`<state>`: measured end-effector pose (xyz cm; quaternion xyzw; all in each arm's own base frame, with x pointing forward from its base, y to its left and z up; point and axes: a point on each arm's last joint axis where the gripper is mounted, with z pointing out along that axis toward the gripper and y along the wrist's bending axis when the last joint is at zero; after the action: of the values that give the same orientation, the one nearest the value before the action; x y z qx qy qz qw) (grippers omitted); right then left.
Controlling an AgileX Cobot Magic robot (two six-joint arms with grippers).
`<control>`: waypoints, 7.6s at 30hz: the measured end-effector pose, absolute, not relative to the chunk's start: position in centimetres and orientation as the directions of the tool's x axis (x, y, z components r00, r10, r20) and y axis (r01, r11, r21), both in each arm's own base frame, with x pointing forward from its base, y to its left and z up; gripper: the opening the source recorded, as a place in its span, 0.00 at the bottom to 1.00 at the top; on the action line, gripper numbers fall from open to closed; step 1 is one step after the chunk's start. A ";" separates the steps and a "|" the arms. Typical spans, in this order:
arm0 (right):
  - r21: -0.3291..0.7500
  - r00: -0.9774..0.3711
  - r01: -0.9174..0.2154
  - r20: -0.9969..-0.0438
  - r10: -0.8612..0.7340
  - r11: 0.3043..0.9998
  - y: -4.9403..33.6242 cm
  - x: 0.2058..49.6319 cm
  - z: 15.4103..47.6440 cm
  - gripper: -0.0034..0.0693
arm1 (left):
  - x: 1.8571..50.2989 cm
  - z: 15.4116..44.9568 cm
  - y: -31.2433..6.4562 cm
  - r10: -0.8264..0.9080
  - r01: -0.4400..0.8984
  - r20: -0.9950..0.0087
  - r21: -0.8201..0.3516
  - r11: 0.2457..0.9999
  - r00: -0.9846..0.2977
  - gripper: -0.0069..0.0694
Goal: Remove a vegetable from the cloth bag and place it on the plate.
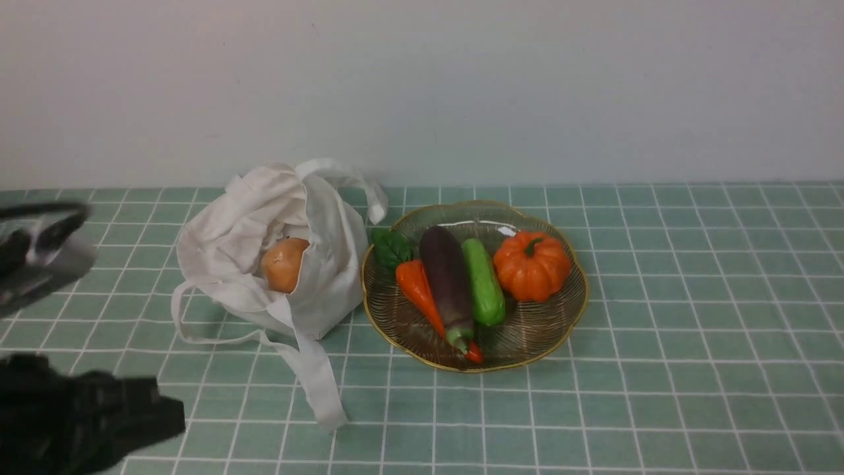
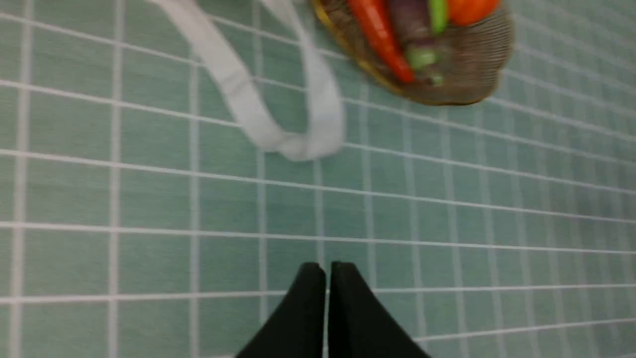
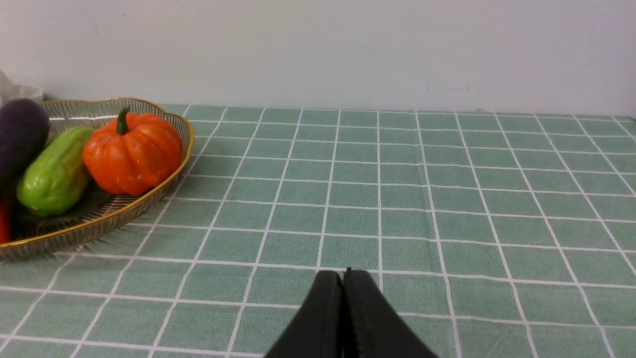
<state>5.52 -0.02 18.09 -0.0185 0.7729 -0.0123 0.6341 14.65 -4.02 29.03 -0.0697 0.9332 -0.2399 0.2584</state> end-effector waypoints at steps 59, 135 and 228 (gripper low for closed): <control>-0.042 -0.196 -0.013 -0.980 -0.044 0.999 0.0 5.5 18.1 0.03 | 41.3 30.0 -1.8 0.111 0.058 -0.305 0.180 0.982 -0.946 0.71; -0.042 -0.196 -0.013 -0.980 -0.044 0.999 0.0 5.5 18.1 0.03 | 14.5 43.8 -7.9 0.373 0.459 -0.684 0.062 0.886 -0.627 0.08; -0.042 -0.196 -0.013 -0.980 -0.044 0.999 0.0 5.5 18.1 0.03 | 5.2 17.0 -0.1 0.009 0.033 -0.953 -0.001 0.999 -0.304 0.08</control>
<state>5.51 -0.02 18.09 -0.0185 0.7732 -0.0123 0.6338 5.25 -0.09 17.04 0.0130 0.8074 -0.0103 0.5898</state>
